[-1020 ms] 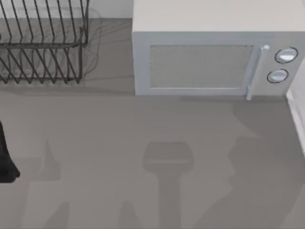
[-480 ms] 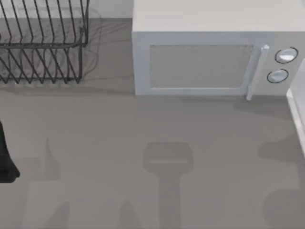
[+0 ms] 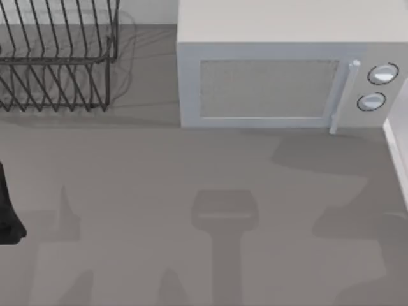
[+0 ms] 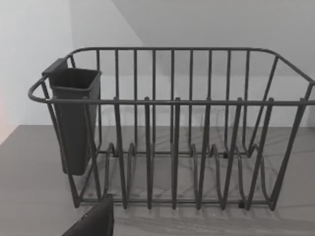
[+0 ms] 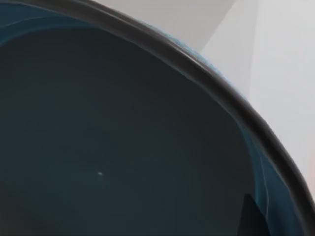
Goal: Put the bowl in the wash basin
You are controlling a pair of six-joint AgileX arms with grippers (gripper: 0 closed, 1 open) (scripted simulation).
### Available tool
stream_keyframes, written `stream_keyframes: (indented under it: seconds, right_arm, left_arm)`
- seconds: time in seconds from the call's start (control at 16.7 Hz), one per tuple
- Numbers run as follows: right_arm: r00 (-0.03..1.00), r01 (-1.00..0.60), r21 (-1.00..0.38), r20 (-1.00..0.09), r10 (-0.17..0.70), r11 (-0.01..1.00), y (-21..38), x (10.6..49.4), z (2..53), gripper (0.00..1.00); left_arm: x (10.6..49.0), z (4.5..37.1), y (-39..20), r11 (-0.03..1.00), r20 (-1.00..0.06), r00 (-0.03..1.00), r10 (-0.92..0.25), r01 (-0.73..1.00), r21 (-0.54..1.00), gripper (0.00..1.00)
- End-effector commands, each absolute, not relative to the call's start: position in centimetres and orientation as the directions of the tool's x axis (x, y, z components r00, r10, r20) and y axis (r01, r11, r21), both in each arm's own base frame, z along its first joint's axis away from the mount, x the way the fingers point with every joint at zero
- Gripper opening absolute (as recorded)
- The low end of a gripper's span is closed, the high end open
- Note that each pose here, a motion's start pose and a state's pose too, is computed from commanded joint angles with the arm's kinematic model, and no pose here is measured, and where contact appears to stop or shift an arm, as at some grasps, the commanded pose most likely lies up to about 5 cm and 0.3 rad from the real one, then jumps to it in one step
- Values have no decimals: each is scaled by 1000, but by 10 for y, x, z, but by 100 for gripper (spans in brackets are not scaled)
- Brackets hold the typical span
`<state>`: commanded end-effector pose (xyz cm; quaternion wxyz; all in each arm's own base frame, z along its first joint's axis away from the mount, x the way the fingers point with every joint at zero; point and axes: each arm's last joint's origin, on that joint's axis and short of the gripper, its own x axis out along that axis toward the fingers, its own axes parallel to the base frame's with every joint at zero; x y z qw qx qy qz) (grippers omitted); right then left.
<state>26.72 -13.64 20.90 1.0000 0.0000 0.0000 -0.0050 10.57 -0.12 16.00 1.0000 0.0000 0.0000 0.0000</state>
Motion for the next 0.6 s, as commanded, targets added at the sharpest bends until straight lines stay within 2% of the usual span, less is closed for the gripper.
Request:
stream_keyframes:
  seconds: [0.36, 0.6]
  right_arm:
    - [1000, 10, 3, -5, -10, 1000, -139, 271, 201, 0]
    - [1000, 13, 6, -11, -13, 1000, -146, 280, 162, 0]
  left_arm:
    - [106, 160, -1, 1000, 0, 1000, 0, 0, 0, 100]
    - [106, 160, -1, 1000, 0, 1000, 0, 0, 0, 100]
